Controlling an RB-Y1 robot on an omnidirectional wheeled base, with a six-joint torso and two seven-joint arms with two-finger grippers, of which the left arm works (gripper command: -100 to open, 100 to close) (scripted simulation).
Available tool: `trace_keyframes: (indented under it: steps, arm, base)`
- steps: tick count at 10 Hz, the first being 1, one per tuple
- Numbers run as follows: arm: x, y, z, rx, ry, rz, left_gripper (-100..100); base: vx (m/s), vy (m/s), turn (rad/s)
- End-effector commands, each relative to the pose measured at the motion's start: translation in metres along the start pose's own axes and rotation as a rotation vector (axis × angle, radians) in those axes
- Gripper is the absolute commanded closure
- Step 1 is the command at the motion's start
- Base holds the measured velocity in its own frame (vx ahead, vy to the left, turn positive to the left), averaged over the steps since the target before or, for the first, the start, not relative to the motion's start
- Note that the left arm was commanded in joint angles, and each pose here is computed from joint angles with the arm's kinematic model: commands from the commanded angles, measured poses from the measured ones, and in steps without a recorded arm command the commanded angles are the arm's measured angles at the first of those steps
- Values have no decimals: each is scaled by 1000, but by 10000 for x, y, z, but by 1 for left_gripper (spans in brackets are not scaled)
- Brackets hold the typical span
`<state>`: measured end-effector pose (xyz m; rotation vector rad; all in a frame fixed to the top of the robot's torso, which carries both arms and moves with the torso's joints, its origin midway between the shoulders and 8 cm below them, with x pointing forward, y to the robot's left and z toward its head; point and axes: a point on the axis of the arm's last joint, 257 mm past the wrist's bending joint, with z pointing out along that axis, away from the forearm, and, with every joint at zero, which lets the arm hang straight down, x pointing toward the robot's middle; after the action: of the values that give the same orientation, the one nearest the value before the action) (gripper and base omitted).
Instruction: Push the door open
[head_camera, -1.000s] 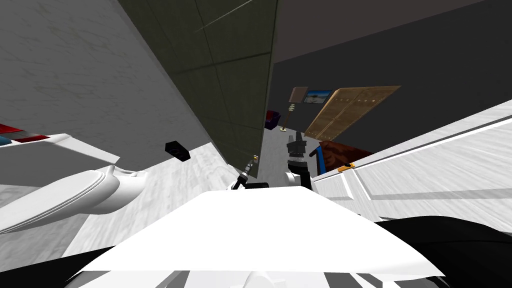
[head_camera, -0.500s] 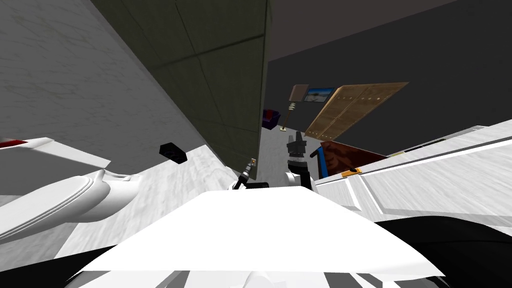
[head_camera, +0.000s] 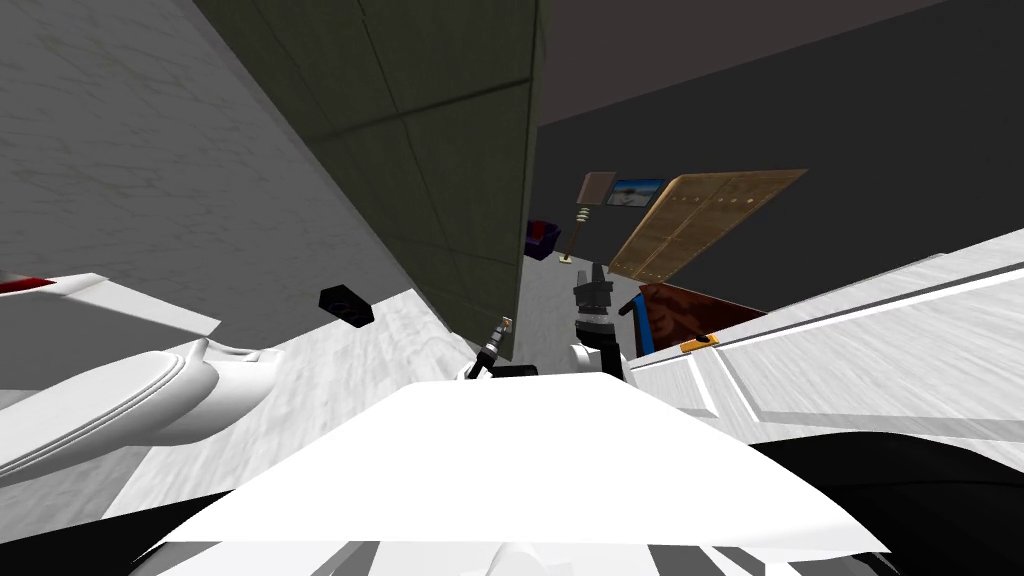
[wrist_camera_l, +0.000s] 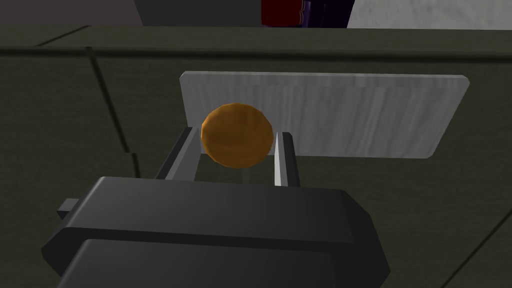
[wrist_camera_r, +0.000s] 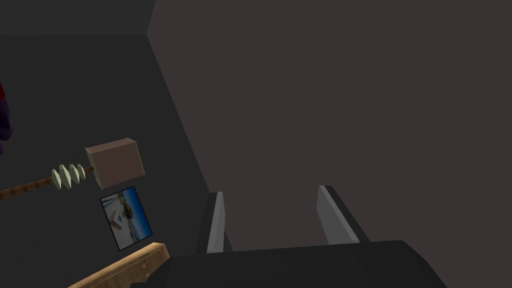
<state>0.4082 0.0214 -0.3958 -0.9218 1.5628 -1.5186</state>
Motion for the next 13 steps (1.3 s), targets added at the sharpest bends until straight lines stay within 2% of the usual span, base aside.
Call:
trace_keyframes:
  steps: [1, 6, 8, 9, 10, 13]
  arm:
    - [-122, 20, -14, -4, -19, 8, 100]
    - [-460, 54, -47, -13, -78, 24, 100]
    - [-663, 62, -65, -15, -118, 30, 100]
    - [-663, 62, -65, -15, -118, 30, 100]
    - [-650, 53, -75, -14, -116, 22, -100]
    - [-607, 28, -68, -8, -121, 3, -100]
  base:
    - [118, -75, 21]
    - [165, -124, 43]
    - [181, -126, 104]
    - [104, -92, 22]
    - [-92, -17, 75]
    - [-226, -2, 45]
